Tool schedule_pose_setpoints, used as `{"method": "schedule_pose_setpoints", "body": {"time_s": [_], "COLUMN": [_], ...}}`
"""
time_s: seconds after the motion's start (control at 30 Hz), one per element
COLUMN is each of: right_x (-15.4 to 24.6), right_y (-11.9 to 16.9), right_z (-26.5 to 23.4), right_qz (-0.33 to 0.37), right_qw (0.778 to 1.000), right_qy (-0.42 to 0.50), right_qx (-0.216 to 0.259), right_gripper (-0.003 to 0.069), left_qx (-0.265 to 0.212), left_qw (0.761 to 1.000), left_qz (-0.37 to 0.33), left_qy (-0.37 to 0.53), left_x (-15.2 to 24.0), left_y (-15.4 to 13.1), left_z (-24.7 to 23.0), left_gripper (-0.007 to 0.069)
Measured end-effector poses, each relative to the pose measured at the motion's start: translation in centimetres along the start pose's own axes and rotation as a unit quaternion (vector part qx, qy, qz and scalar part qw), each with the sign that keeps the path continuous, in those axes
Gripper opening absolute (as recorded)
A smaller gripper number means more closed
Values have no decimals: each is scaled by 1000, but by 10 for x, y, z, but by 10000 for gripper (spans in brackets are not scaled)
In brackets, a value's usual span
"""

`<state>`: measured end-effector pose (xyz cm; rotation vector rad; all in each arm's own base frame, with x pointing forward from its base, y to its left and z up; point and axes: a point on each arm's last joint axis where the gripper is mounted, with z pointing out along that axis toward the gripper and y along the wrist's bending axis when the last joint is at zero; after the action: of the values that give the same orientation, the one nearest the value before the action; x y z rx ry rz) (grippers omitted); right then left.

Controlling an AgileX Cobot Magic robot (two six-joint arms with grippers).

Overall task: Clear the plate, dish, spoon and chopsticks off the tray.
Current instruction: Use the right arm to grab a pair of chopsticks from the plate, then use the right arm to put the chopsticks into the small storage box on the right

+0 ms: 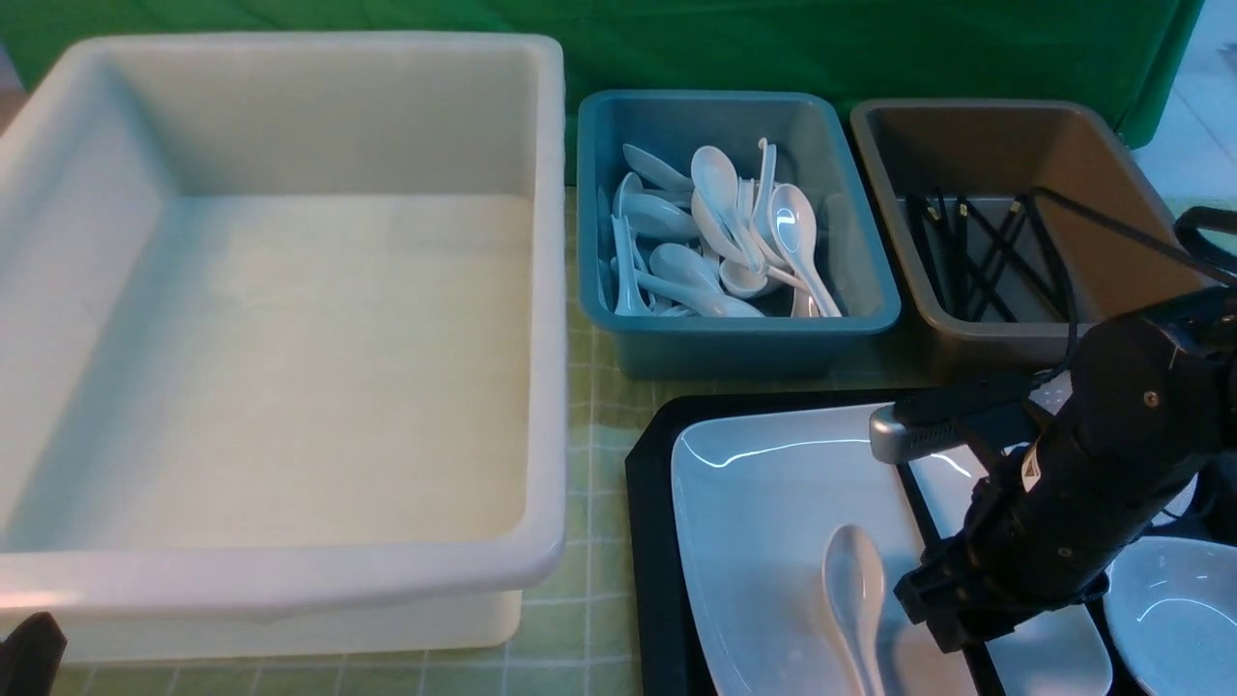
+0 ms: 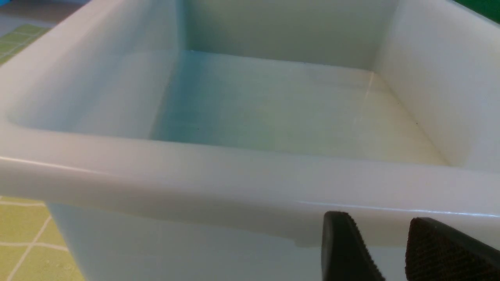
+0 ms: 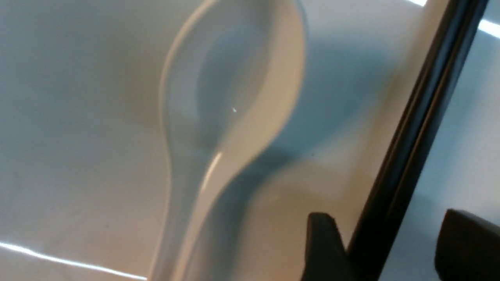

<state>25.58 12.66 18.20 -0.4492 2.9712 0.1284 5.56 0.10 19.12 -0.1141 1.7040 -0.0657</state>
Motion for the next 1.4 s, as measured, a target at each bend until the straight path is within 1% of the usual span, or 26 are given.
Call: {"method": "schedule_pose_setpoints", "body": {"time_s": [0.17, 0.33, 0.37, 0.5, 0.53, 0.57, 0.6, 0.67, 0.87, 1.0, 1.2, 1.3, 1.37, 1.4], "right_x": [-1, -1, -1, -1, -1, -1, -1, -1, 0, -2, -3, -4, -7, -10], "right_y": [0, -1, -1, 0, 0, 0, 0, 0, 0, 2, 5, 6, 5, 4], "right_z": [14, 16, 16, 16, 16, 16, 16, 16, 13, -5, -67, -114, -133, -148], "right_qz": [3, 3, 3, 5, 5, 5, 5, 6, 5, -10, -27, -38, -43, -44], "right_qw": [1000, 1000, 1000, 1000, 1000, 1000, 1000, 1000, 999, 998, 1000, 996, 991, 985], "right_qy": [21, 25, 25, 24, 24, 24, 24, 24, 44, 58, 9, -77, -125, -166], "right_qx": [3, 4, 4, 2, 2, 2, 2, 1, 3, 2, -7, -8, -2, 3], "right_gripper": [372, 364, 349, 200, 194, 138, 120, 110, 110, 110, 110, 110, 110, 110], "left_qx": [0, 0, 0, 0, 0, 0, 0, 0, 0, 0, 0, 0, 0, 0], "left_qw": [1000, 1000, 1000, 1000, 1000, 1000, 1000, 1000, 1000, 1000, 1000, 1000, 1000, 1000], "left_qz": [0, 0, 0, 0, 0, 0, 0, 0, 0, 0, 0, 0, 0, 0], "left_qy": [0, 0, 0, 0, 0, 0, 0, 0, 0, 0, 0, 0, 0, 0], "left_x": [0, 0, 0, 0, 0, 0, 0, 0, 0, 0, 0, 0, 0, 0], "left_y": [0, 0, 0, 0, 0, 0, 0, 0, 0, 0, 0, 0, 0, 0], "left_z": [0, 0, 0, 0, 0, 0, 0, 0, 0, 0, 0, 0, 0, 0], "left_gripper": [223, 223, 223, 223, 223, 223, 223, 223, 223, 223, 223, 223, 223, 223]}}
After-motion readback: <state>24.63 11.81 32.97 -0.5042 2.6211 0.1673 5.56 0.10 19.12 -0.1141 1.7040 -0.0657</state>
